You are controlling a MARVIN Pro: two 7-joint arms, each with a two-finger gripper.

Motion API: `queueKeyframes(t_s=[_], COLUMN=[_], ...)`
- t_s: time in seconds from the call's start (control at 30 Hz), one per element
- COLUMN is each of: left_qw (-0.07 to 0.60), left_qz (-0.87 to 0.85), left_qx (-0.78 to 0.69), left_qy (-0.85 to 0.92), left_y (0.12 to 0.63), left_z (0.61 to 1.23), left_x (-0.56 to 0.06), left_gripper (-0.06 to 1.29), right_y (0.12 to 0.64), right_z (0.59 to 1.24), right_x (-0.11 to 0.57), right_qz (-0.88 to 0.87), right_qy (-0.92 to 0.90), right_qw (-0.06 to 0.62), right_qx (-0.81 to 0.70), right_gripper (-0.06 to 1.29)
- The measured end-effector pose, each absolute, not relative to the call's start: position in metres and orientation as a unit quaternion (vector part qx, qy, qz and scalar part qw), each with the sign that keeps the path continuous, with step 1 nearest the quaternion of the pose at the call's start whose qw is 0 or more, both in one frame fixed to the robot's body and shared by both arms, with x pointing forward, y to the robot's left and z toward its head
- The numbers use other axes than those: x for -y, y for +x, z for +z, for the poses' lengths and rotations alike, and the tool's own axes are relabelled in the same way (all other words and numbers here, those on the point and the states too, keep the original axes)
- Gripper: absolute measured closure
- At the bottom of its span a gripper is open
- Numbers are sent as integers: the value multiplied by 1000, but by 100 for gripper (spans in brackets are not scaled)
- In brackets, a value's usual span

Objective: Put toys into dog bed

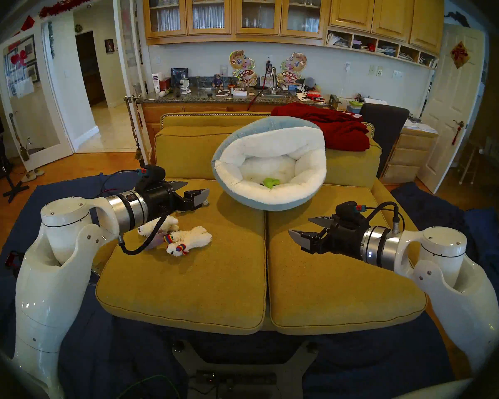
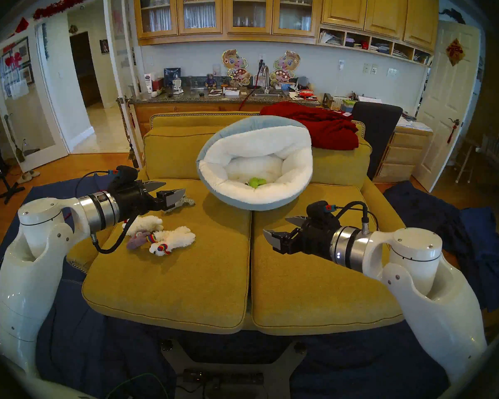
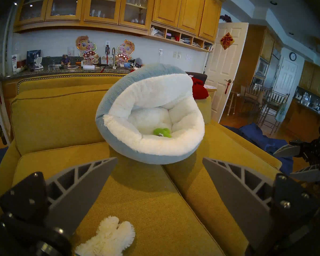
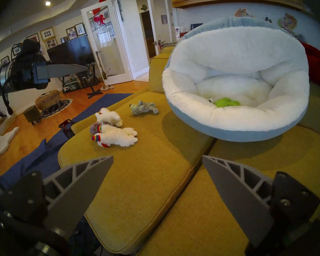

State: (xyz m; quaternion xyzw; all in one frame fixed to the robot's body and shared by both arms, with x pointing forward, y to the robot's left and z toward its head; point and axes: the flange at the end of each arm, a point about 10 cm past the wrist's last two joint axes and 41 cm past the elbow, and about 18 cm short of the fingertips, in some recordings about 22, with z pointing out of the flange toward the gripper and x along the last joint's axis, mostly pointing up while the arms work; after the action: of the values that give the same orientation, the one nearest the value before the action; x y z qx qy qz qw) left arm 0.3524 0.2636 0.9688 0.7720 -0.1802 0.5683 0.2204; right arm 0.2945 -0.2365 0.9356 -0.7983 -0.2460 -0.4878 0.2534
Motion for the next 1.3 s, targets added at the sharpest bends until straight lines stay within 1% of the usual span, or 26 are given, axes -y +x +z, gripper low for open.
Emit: queueKeyframes(t_s=[0.5, 0.73, 0.9, 1.3], left_qw=[219, 214, 209, 201], left_qz=[570, 569, 530, 467], left_qx=[183, 238, 290, 342], left_qy=[770, 757, 769, 790], left_y=[353, 348, 337, 335], left_z=[970, 986, 993, 1017], left_x=[-263, -238, -225, -241], left_gripper=[-2, -2, -2, -2], right_y=[291, 291, 291, 291], right_z=[936, 936, 936, 936], right_x=[234, 233, 233, 233], right_qz=[-477, -476, -475, -475], right_qy=[-794, -794, -794, -794], right_qw=[270, 271, 272, 273], right_qx=[263, 264, 265, 266], right_gripper=[-2, -2, -2, -2])
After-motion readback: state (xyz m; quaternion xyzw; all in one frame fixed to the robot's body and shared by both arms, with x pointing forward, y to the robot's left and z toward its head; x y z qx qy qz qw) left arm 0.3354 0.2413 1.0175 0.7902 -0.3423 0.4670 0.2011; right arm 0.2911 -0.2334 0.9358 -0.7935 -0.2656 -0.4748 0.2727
